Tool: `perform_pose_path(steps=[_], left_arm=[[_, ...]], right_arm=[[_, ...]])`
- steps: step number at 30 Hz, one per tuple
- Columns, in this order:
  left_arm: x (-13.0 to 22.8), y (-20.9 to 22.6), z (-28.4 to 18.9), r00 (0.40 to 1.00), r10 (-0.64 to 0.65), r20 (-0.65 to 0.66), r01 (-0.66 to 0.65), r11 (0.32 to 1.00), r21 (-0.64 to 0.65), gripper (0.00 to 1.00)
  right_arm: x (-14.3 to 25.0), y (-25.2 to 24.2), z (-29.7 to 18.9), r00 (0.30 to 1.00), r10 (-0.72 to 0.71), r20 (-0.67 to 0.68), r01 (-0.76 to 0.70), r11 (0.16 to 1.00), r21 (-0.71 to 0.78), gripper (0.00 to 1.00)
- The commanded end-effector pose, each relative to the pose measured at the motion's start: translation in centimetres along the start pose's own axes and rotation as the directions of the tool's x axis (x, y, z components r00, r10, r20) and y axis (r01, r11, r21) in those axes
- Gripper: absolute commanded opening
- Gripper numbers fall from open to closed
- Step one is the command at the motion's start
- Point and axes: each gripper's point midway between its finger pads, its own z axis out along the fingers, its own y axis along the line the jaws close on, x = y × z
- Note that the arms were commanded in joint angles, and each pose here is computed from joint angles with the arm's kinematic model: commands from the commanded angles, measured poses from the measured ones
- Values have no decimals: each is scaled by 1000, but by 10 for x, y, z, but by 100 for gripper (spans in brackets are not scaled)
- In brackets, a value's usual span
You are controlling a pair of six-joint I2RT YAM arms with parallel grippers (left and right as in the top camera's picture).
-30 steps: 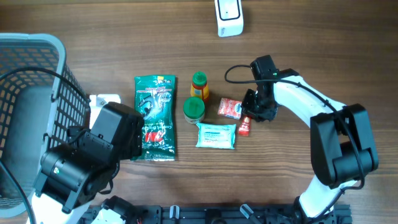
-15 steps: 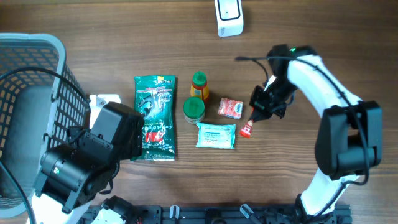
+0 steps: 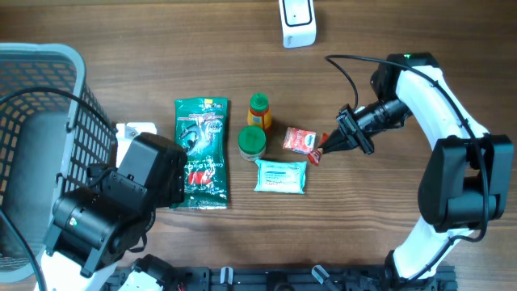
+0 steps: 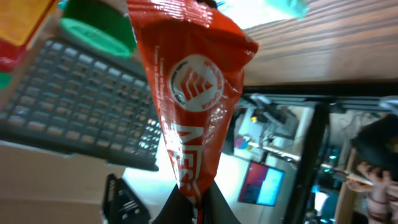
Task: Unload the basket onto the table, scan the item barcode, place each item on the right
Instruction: 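Carry the red stick with the right gripper to the white scanner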
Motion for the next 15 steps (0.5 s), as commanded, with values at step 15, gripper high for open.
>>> perform_pose_path(steps=[15], left_arm=[[1,1,1,1000,-23,-4,23,1000,-4,100]], right_arm=[[57,96,-41,41,-842,538,949,-136,-285,4]])
